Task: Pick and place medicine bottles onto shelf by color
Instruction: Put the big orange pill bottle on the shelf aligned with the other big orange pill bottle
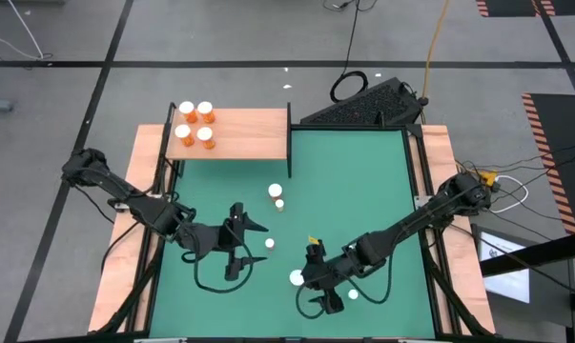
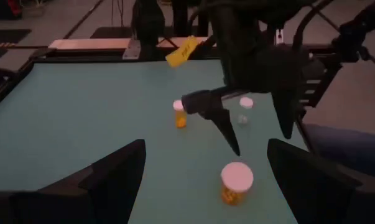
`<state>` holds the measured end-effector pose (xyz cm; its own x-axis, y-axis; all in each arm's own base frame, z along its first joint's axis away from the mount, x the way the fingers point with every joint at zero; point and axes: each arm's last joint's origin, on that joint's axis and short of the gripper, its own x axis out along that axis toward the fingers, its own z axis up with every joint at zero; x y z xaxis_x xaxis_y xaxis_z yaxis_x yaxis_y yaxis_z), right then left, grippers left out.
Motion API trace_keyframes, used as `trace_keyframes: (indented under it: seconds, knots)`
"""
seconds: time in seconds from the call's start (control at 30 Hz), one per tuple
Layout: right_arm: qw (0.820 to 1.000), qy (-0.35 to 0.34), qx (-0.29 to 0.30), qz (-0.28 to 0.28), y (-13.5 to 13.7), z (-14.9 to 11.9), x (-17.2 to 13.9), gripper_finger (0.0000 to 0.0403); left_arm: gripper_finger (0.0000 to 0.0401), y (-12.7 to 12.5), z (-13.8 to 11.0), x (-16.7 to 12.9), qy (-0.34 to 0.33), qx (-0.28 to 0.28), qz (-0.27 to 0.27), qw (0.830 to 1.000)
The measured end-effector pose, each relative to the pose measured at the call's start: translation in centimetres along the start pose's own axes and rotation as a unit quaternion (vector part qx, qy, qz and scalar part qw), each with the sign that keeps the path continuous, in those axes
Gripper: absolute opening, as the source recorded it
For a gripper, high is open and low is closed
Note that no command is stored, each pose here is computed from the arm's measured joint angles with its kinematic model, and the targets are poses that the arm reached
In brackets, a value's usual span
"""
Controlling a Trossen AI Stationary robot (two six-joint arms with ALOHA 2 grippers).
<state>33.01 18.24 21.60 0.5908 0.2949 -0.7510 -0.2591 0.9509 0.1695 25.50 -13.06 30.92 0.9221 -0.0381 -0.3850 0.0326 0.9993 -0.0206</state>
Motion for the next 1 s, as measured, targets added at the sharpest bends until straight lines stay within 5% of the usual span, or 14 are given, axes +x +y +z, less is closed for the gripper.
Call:
trace_keyframes:
  seconds: [0.37, 0.67, 1.0]
  knots:
    - [0.997, 0.046, 0.053, -0.031, -2.7, -3.7, 1.7, 0.0357, 0.034, -1.2, -0.9, 2.1, 0.001, -0.015, 0.0, 1.0]
    - [0.996, 0.008, 0.08, -0.029, -4.5, -5.3, 2.7, 0.0357, 0.034, -1.4, -0.9, 2.2, -0.002, -0.034, -0.002, 0.999]
    - [0.999, -0.03, 0.03, -0.03, -4.7, -6.3, 3.1, 0.0357, 0.034, -1.4, -1.0, 2.2, -0.002, -0.028, -0.003, 1.0]
